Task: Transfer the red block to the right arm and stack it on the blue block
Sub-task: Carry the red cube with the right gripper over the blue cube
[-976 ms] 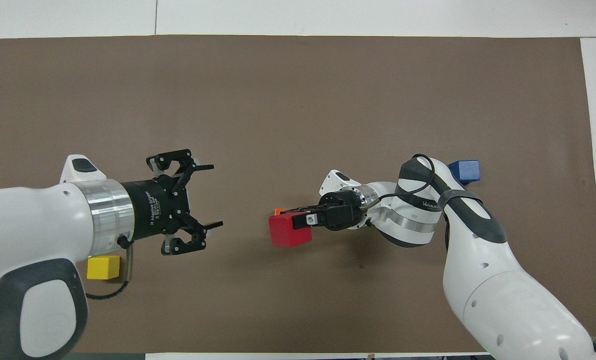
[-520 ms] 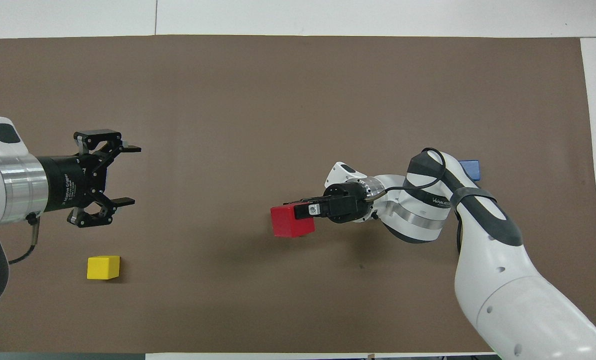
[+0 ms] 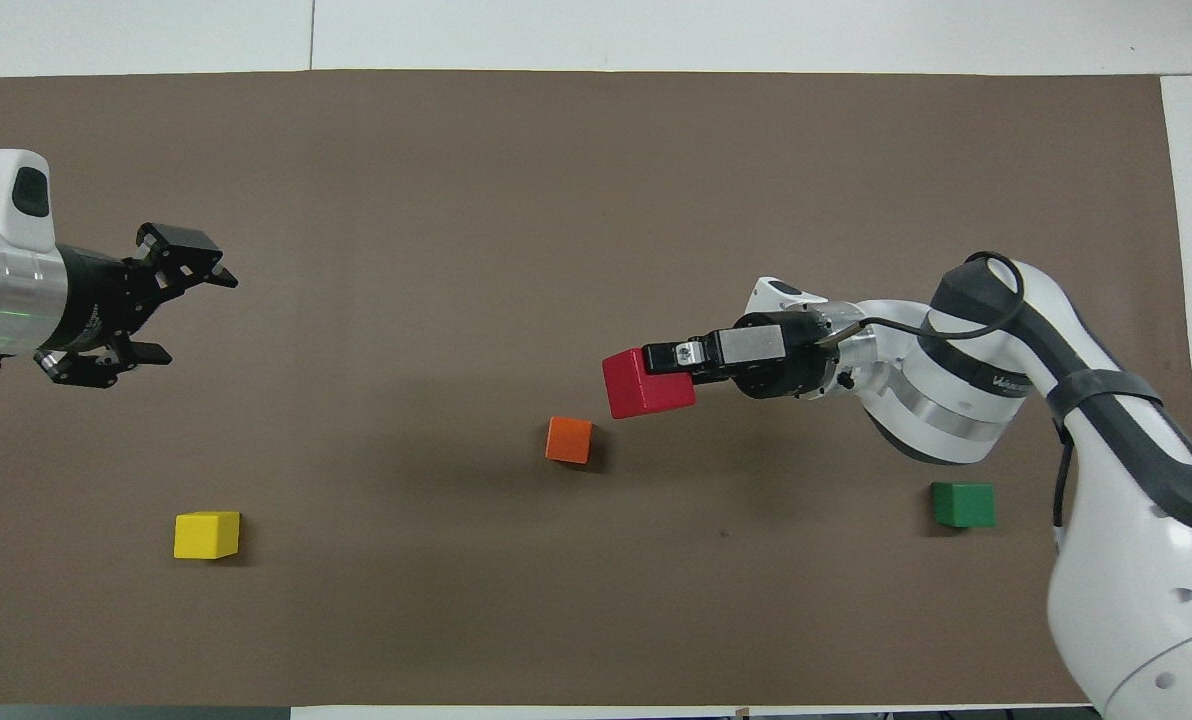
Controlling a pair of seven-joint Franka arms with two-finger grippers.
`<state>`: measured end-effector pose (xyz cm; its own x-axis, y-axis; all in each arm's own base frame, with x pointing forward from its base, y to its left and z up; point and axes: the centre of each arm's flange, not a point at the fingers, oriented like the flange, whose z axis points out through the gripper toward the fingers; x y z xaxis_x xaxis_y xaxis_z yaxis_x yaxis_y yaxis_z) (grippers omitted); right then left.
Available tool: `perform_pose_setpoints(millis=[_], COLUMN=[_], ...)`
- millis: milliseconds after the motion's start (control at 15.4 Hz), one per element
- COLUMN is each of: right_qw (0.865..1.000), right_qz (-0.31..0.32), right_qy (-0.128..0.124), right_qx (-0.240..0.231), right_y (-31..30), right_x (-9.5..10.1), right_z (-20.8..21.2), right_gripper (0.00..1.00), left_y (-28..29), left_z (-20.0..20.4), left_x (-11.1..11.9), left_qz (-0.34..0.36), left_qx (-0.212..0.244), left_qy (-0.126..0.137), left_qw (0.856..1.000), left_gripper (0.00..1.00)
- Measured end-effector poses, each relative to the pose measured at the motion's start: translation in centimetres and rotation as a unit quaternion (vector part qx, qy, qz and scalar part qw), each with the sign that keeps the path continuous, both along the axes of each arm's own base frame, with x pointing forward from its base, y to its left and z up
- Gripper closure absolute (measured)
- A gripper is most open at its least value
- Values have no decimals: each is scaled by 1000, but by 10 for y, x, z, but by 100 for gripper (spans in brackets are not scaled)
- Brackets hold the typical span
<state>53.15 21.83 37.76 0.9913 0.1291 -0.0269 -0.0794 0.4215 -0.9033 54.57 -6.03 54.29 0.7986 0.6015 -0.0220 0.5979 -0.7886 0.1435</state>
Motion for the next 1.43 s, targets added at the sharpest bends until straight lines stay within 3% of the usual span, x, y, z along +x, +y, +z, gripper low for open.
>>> perform_pose_setpoints(millis=[195,455,650,780,976,1236,1431], right_qw=[997,981,958,934,883,789,705], right_qz=[14,31,52,65,84,77,59], right_qy=[5,3,-13,-31,-51,-59,-60], right_qx=[-79,-193,-283,-351,-459,-607,-705], right_y=[-38,-76,-97,-117,-148,-171,-187], right_x=[8,14,12,12,16,26,33], right_z=[26,70,93,102,115,149,161], right_gripper=[44,44,44,44,44,44,44], left_y=[17,23,29,28,30,31,30], left_z=[10,26,40,41,38,53,71], left_x=[1,-4,-8,-11,-19,-28,-22], left_qz=[-106,-162,-172,-173,-185,-254,-270], left_qx=[80,106,109,110,107,110,108], left_qy=[9,26,21,25,53,45,34], left_qw=[991,981,979,978,976,960,956], left_gripper=[0,0,0,0,0,0,0])
